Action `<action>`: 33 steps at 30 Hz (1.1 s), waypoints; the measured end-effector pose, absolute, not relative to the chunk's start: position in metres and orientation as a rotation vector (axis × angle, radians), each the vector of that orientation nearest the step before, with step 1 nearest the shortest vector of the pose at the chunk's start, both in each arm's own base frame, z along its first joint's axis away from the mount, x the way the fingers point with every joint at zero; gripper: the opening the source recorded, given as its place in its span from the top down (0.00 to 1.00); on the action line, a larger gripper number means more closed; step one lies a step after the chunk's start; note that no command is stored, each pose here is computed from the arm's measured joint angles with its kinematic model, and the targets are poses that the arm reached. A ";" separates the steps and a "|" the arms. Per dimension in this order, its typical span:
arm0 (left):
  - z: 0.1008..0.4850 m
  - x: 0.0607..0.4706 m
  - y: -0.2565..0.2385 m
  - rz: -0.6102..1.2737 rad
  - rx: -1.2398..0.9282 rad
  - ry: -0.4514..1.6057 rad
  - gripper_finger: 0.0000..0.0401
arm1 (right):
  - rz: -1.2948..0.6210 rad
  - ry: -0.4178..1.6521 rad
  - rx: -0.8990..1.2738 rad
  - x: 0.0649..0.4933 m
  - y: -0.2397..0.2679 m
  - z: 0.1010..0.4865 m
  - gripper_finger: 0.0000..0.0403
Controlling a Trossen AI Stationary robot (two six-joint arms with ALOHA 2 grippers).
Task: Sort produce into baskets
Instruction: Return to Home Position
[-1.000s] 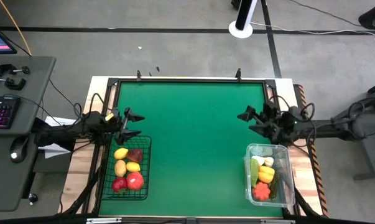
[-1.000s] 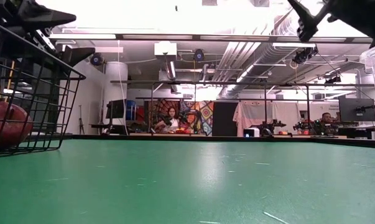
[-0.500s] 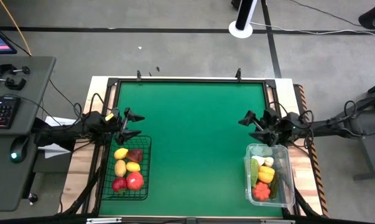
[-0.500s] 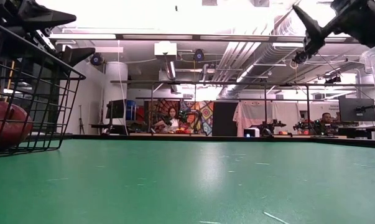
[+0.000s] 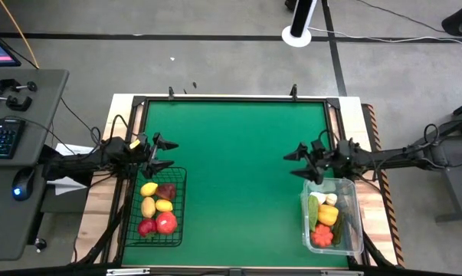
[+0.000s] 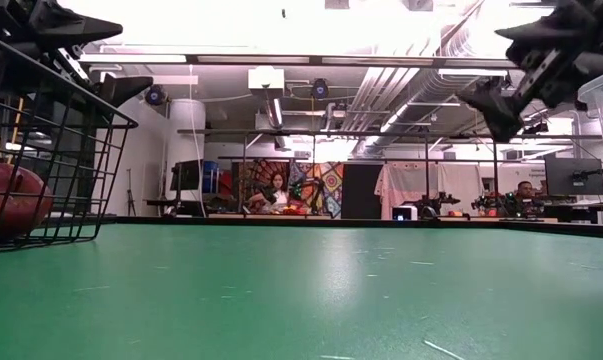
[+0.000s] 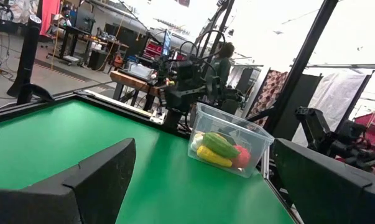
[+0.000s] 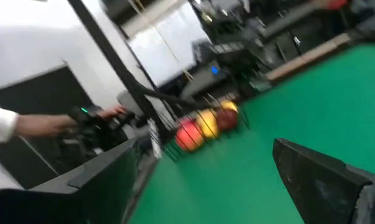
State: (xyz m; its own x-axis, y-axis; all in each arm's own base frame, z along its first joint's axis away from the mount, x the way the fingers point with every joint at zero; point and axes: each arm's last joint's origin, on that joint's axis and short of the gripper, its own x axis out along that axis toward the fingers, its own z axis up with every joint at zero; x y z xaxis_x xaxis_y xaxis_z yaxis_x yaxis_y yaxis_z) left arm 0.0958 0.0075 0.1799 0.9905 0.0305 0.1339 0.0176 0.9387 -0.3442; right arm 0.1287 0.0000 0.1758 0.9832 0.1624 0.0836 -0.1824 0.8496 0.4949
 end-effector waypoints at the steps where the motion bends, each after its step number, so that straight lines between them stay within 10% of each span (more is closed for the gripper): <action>1: 0.180 0.096 0.008 0.007 -0.352 -0.138 0.09 | 0.173 -0.016 0.531 0.129 0.000 0.173 0.11; 33: 0.180 0.096 0.008 0.007 -0.352 -0.134 0.09 | 0.149 0.033 0.583 0.113 0.002 0.170 0.11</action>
